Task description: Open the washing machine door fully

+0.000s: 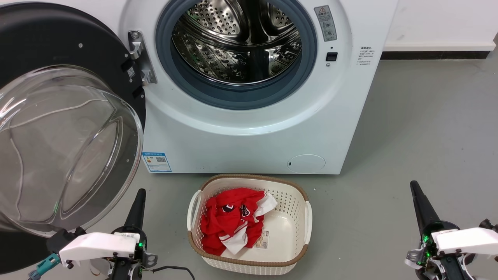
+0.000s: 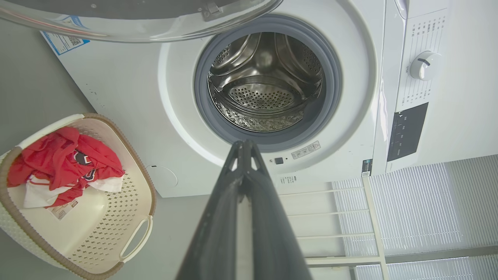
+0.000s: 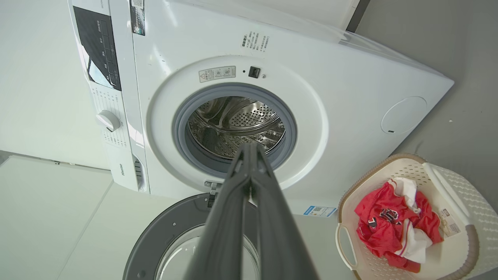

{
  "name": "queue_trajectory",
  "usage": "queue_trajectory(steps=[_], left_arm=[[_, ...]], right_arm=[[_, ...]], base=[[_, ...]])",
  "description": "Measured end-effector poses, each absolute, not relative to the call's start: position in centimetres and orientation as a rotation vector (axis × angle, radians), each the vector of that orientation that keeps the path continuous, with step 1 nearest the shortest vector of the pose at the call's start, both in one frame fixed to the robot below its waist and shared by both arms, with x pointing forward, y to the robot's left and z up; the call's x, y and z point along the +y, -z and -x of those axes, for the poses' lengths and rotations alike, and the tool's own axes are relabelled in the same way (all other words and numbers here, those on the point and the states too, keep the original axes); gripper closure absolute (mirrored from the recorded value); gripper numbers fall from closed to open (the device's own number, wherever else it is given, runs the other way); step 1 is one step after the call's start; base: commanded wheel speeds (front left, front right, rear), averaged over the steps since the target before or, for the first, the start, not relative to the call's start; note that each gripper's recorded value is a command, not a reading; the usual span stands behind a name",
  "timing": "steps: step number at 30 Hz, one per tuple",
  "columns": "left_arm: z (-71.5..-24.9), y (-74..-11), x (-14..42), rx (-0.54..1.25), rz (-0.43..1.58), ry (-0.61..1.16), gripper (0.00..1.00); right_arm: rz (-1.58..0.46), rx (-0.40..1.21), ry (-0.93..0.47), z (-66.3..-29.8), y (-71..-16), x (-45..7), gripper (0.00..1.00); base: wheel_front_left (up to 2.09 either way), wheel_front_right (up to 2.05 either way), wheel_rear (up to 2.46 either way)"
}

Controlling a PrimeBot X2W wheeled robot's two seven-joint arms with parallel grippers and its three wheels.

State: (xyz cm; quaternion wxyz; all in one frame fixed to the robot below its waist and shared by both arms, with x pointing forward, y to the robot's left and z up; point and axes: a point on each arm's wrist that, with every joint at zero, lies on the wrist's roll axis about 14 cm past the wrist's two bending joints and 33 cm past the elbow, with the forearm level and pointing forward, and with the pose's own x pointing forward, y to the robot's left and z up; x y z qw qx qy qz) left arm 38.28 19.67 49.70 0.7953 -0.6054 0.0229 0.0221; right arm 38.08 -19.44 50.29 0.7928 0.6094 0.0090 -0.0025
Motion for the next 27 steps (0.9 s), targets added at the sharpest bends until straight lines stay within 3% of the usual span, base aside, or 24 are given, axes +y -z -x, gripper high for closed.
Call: queue_trajectory(steps=[27], left_arm=[[-38.73,-50.34,19.91,0.017,1.518,-0.014,1.00]], right_arm=[[-1.519,0.012,0.013,-38.52,-50.27,-19.95,1.00]], base=[[0.00,0.00,0.00]])
